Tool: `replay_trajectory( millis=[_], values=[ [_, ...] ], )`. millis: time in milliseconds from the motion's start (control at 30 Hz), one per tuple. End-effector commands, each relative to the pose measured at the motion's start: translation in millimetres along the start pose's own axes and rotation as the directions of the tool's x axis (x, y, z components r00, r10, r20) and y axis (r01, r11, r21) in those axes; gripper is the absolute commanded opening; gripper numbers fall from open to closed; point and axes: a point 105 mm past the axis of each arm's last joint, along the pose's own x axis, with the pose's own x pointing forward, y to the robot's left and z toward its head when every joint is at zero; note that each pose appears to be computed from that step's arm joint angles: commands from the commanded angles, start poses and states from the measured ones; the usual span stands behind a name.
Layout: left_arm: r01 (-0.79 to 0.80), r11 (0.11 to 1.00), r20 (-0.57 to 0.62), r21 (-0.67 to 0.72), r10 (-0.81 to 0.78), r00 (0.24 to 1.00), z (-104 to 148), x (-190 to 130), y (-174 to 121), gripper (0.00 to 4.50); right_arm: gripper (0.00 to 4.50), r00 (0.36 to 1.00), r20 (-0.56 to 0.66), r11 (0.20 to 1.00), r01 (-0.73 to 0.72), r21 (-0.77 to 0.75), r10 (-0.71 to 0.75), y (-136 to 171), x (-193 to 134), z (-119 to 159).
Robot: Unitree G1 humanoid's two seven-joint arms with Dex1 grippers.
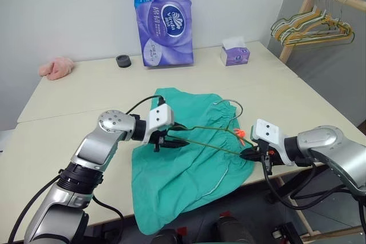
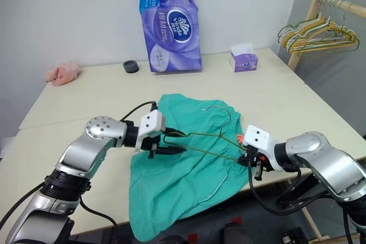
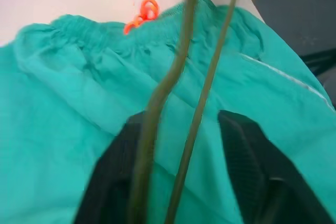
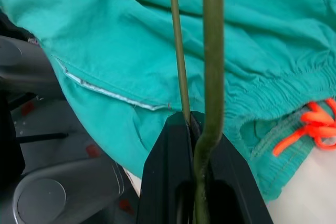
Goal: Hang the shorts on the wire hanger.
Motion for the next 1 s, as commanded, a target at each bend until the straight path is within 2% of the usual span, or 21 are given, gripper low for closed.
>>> replay_trajectory(
  millis=[33,200,267,467,567,1000],
  values=[
    [-0.142,0.986,0.061,-0.083,0.148,0.987,6.1,-27.8,28.6,2.77,0.0,0.997,0.01,0.997,0.074,0.012,-0.074,-8.7,-17.3,-2.1],
    [-0.305,0.927,0.108,-0.217,0.334,0.937,2.0,-57.7,59.8,2.77,0.0,0.986,-0.005,0.967,0.166,0.193,-0.168,-14.6,-36.2,-33.0],
    [-0.275,0.936,0.108,-0.22,0.303,0.947,0.5,-56.4,53.4,2.77,0.0,0.974,-0.029,0.929,0.224,0.294,-0.226,-20.2,-46.4,-53.0],
    [-0.093,0.98,0.09,-0.176,0.11,0.99,-0.9,-40.2,16.3,2.77,0.0,0.929,-0.121,0.819,0.366,0.442,-0.349,-34.2,-65.5,-98.1],
    [-0.073,0.984,0.097,-0.165,0.09,0.991,2.2,-38.7,13.2,2.77,0.0,0.927,-0.13,0.805,0.37,0.463,-0.351,-36.3,-63.0,-103.4],
    [-0.083,0.991,0.058,-0.108,0.089,0.994,-0.4,-34.2,10.1,2.77,0.0,0.97,-0.128,0.87,0.242,0.429,-0.207,-34.5,-38.5,-94.8]
  ],
)
